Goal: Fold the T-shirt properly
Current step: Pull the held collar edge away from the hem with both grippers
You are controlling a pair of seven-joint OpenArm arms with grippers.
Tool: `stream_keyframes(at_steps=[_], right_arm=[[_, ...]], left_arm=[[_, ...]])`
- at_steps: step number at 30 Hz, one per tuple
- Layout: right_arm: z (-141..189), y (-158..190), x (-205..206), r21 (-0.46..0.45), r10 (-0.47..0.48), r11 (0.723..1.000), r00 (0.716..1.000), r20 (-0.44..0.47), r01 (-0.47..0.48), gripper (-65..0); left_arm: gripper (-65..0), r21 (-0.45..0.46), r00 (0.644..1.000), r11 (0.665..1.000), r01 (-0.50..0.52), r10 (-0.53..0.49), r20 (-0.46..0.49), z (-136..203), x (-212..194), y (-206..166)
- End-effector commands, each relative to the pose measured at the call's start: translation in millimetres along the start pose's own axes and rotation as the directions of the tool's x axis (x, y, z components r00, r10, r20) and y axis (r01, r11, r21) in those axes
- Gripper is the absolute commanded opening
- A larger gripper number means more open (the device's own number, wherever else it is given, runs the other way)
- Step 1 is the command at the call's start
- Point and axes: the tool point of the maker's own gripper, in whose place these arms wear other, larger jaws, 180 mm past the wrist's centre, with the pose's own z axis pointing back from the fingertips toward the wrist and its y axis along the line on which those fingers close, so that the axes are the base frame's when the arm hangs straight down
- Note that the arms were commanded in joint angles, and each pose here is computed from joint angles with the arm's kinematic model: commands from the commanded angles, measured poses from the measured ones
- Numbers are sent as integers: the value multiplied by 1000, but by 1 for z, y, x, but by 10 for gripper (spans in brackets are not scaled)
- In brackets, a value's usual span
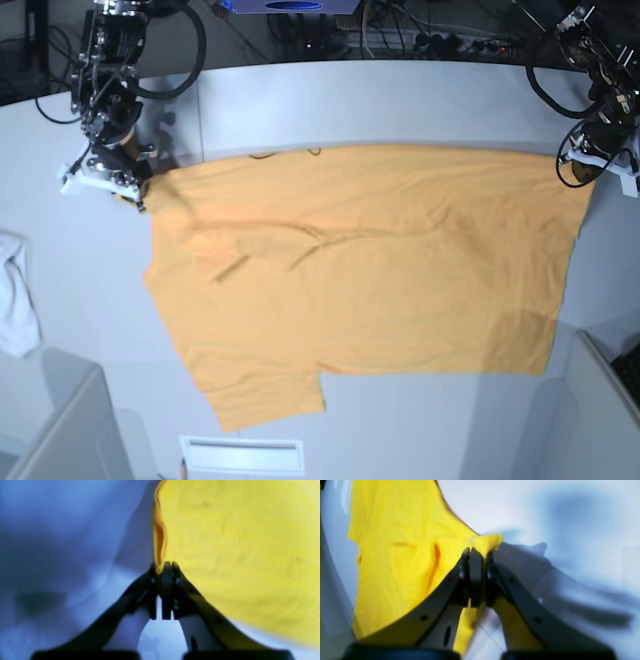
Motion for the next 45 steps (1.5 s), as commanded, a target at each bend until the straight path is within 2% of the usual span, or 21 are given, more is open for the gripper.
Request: stream_keyframes(at_steps=[1, 7, 17, 24, 28, 32, 45], right_arm=[[2, 2, 15, 17, 24, 1000, 998, 58, -25, -650], [14, -38, -7, -63, 40, 997, 999, 20, -39, -650], [42, -74, -16, -136, 80, 988, 996, 37, -74, -650], [52, -78, -14, -139, 107, 985, 994, 27, -102, -650], [54, -84, -18, -150, 107, 983, 994, -3, -107, -650], [55, -86, -22, -156, 106, 982, 994, -23, -109, -650], [65, -88, -29, -157, 97, 982, 994, -52, -104, -650]], left_arm=[[-650, -13, 998, 1000, 11, -10, 65, 3, 17, -3], [-650, 30, 1000, 999, 10, -10, -25, 13, -21, 19], [-650, 57, 997, 996, 64, -61, -49, 28, -30, 25], [-650, 86, 986, 985, 150, -142, -89, 55, -42, 29], [-650, 98, 980, 982, 162, -149, -131, 63, -56, 37], [-650, 104, 976, 981, 166, -149, -157, 67, -64, 41], [-650, 105, 977, 980, 168, -152, -149, 65, -61, 41]])
